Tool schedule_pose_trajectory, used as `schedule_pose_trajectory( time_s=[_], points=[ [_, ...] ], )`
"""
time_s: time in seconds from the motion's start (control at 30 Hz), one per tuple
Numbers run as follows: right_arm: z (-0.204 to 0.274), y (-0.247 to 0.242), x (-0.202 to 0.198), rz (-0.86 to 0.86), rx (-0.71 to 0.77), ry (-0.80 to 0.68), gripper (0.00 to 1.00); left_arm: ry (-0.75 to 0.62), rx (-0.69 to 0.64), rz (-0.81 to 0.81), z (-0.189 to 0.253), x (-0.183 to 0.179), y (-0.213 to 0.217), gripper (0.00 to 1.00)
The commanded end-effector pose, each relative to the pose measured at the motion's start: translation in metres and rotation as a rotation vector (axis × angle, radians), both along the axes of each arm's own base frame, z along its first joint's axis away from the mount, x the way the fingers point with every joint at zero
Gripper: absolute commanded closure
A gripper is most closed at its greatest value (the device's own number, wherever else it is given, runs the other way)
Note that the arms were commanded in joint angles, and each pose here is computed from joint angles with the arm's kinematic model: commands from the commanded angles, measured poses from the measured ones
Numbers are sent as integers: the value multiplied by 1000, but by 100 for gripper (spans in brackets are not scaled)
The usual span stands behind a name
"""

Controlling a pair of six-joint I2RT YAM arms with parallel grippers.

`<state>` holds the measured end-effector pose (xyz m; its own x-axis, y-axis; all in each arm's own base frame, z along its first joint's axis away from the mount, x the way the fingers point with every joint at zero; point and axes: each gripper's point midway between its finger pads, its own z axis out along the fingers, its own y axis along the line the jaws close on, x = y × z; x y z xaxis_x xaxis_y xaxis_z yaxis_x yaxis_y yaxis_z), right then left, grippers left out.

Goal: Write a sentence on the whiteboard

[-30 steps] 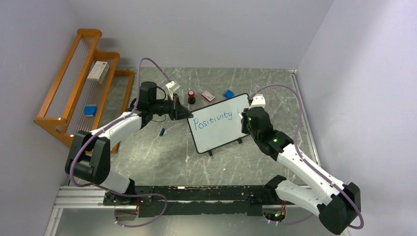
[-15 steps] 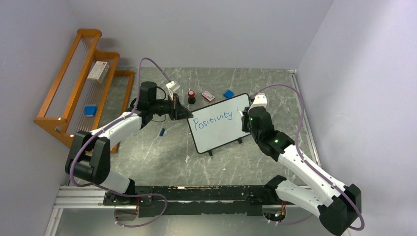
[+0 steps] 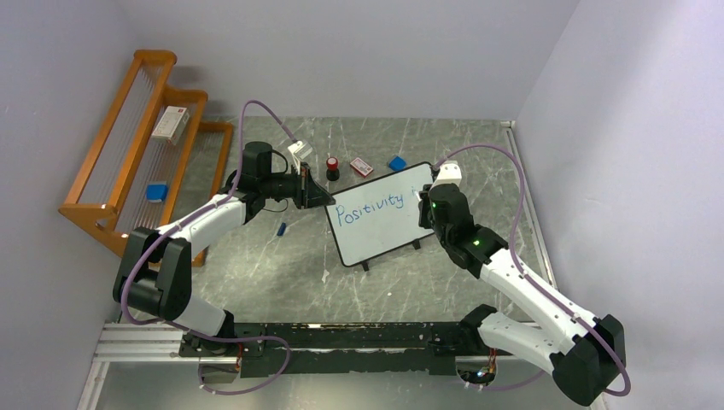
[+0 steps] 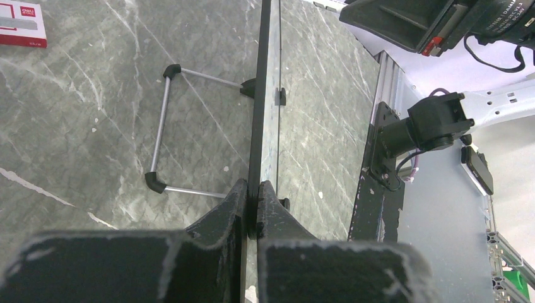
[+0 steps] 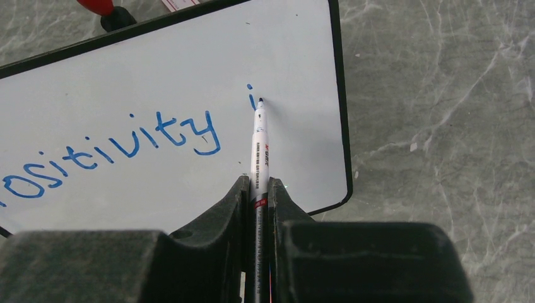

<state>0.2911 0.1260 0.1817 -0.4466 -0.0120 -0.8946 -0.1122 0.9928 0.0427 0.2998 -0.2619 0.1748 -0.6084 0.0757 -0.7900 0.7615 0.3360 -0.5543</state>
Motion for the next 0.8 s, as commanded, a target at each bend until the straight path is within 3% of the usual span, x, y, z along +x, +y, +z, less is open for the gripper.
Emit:
schedule_pose_trajectory(
  time_s=[0.0,0.77],
  points=[
    [14,-4,6,-24,14,-46,100,37,84,43,-28,3,7,95],
    [9,-2,6,-12,6,-12,100,33,86,41,-27,3,7,95]
  ],
)
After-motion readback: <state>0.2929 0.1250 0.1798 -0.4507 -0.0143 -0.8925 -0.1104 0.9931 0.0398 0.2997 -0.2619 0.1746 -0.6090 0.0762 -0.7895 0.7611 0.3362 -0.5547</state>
